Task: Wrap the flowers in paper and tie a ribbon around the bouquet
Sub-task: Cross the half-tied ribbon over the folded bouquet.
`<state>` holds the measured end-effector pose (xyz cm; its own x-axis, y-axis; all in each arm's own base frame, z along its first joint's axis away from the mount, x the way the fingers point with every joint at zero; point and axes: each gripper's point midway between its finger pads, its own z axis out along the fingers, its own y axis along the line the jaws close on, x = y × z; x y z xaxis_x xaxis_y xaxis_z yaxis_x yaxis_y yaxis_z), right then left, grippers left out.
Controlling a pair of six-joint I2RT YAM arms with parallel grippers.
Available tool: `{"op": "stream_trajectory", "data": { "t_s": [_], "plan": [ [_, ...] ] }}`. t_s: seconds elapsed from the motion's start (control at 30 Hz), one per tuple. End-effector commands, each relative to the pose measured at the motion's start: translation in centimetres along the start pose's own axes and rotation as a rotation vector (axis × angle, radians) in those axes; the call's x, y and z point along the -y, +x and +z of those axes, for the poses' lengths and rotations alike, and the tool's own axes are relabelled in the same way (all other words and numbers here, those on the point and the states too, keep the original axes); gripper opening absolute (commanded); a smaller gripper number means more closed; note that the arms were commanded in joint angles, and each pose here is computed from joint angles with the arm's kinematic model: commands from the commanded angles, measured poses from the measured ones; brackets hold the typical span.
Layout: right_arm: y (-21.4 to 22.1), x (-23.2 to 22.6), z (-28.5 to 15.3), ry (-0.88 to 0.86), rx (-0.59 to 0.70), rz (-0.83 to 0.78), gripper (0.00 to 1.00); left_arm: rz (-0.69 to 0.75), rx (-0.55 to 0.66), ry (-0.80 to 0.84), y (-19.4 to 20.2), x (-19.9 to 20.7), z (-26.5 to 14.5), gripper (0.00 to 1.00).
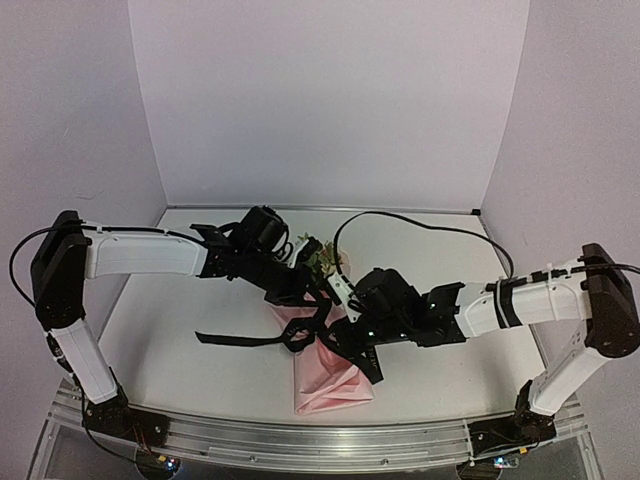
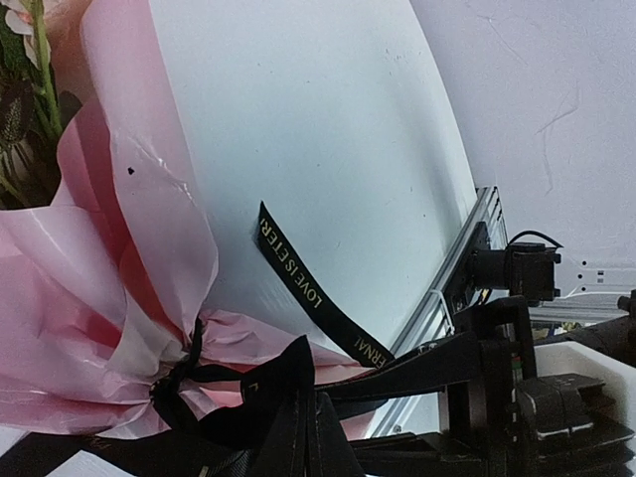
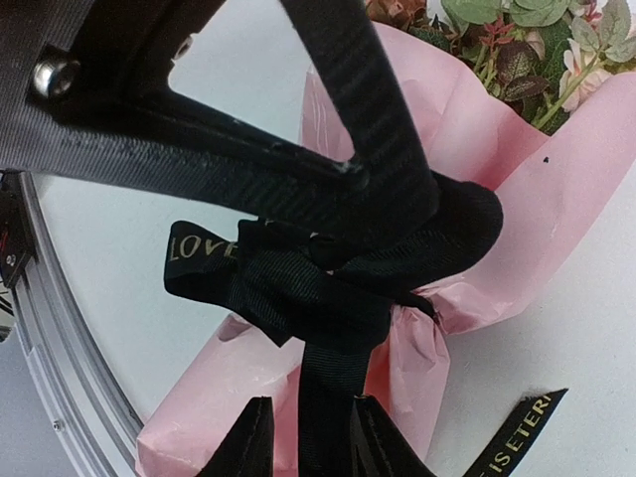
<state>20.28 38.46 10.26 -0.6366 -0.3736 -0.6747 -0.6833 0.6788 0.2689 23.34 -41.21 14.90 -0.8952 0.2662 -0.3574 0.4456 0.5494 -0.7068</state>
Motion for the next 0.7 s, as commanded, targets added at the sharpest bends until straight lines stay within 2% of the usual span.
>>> {"op": "stream_trajectory", "data": {
  "t_s": [0.0, 0.37, 0.67],
  "plan": [
    [-0.4, 0.6, -1.1, 0.039, 0.044, -0.019, 0.28, -0.089, -0.043, 0.035, 0.1, 0.7, 0.5, 0.0],
    [-1.5, -0.9, -1.3, 0.002, 0.049, -0.078, 0.37, -0.195, -0.041, 0.164, -1.4, 1.2, -0.4, 0.0],
    [-2.0, -2.6, -0.9, -0.067, 0.021, -0.233, 0.45, -0.243, -0.1, 0.272, -1.3, 1.6, -1.5, 0.0]
  ]
}}
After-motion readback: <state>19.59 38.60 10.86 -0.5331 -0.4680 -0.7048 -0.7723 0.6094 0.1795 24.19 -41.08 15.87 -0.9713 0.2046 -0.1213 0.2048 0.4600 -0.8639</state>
